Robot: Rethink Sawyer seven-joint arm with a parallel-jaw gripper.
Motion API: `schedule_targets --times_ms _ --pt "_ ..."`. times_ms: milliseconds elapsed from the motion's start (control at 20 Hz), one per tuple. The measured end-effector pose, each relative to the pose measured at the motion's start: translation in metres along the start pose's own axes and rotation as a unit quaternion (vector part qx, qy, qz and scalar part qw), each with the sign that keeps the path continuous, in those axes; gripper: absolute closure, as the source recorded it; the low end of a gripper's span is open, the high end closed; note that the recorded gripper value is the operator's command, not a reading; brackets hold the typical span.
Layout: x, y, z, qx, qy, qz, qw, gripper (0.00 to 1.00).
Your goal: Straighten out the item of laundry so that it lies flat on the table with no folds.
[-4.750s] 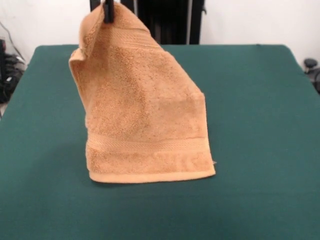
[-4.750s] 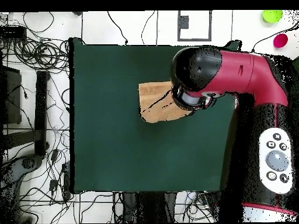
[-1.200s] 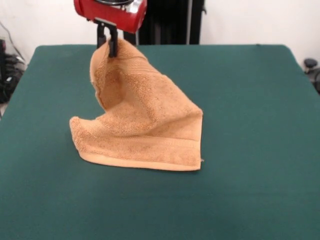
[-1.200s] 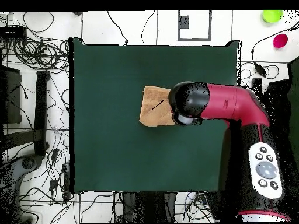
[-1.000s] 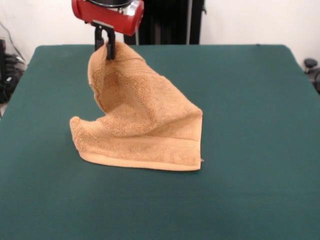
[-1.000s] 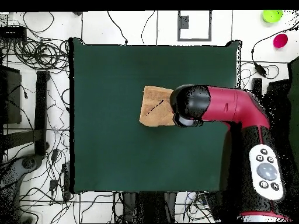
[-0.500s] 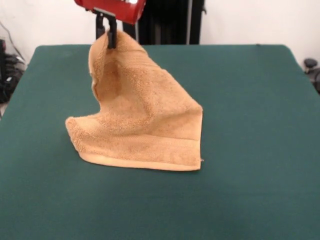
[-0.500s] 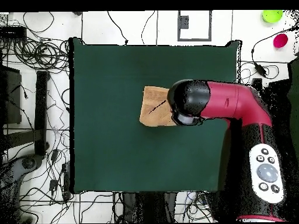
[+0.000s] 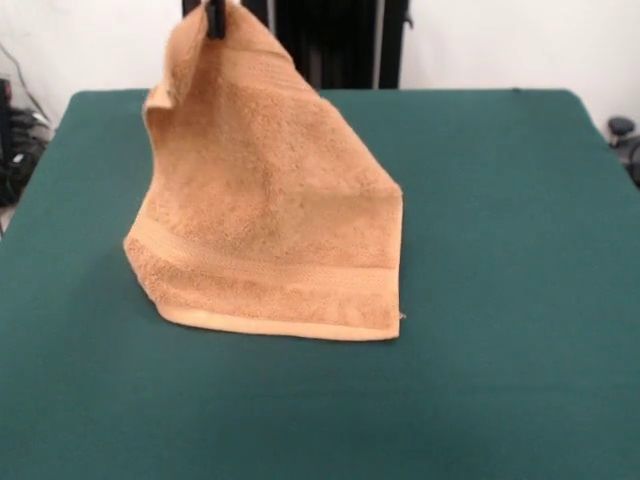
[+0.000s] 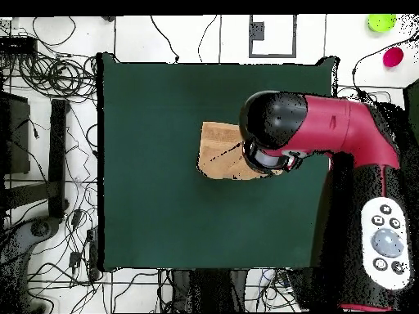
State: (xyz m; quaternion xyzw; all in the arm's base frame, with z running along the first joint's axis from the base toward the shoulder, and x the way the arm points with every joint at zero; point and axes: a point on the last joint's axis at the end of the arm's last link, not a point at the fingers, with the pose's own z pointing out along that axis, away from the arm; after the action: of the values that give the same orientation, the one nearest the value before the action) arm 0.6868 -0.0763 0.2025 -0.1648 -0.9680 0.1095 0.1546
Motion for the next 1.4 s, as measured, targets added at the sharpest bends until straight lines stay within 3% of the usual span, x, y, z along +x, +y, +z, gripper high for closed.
schedule_targets --times_ms 600,1400 --pt "-0.01 -0.01 -0.049 0.006 0.009 0.017 0.9998 1.0" --pt "0.001 0.022 -0.064 0.004 0.012 -0.001 0.9999 1.0"
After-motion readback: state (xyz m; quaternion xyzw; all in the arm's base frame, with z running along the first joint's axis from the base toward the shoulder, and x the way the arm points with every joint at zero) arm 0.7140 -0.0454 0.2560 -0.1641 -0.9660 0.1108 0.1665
